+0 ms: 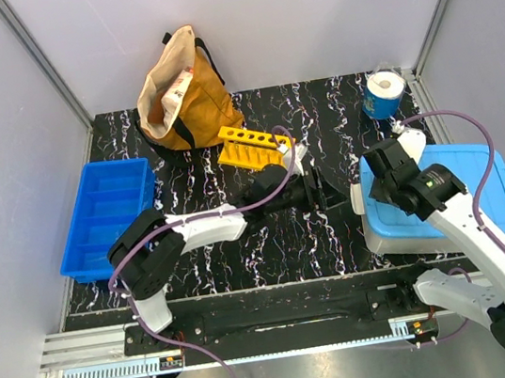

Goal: Organize the chemistry lab equipment

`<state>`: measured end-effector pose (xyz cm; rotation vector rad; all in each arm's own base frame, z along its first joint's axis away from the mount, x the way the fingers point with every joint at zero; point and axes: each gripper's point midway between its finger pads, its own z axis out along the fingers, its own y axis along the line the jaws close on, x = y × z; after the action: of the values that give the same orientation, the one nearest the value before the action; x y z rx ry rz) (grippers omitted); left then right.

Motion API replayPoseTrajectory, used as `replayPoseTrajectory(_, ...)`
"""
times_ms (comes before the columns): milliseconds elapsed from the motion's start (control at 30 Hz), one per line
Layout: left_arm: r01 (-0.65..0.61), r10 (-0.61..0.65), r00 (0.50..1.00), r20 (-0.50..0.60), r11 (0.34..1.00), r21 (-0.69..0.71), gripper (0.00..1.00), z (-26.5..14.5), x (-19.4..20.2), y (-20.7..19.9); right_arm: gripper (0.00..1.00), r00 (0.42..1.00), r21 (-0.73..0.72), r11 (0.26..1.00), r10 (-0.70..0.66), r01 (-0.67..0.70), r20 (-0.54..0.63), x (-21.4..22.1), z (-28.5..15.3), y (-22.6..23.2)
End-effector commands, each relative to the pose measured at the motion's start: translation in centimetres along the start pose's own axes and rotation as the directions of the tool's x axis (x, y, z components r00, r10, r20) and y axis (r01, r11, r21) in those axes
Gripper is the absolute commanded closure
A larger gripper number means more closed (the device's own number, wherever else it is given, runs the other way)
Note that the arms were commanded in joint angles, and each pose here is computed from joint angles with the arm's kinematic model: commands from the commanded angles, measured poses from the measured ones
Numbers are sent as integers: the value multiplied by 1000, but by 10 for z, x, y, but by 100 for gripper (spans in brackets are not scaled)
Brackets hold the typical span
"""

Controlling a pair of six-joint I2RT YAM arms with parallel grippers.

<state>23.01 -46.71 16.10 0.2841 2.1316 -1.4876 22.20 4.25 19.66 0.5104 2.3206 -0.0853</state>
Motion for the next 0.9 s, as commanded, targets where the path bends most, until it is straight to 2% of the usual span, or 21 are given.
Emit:
replayPoseTrajectory(0,-102,91,993,71,978,181,23,9,-24,-56,64,1000,46,999,18,-19,18,0,0,-12)
replayPoseTrajectory(100,-137,122,989,87,971,196,20,13,-24,-64,63,999,79,996,30,-34,40,-1,3,-19)
replayPoseTrajectory(367,-144,133,988,78,976,162,15,25,-11,-60,62,992,7,995,103,-104,78,-14,1,-11)
replayPoseTrajectory(500,-122,118,992,49,987,100,14,31,-4,-50,62,993,53,994,94,-98,72,-31,6,-19)
replayPoseTrajectory(667,-132,128,988,81,991,35,11,21,-3,-41,63,993,117,986,110,-115,47,-45,15,-42)
replayPoseTrajectory(800,-141,135,988,79,987,77,4,22,-3,-51,65,988,102,983,153,-156,31,-51,20,-53)
replayPoseTrajectory(867,-144,136,987,85,986,90,4,23,-4,-56,65,985,108,979,170,-173,34,-55,21,-59)
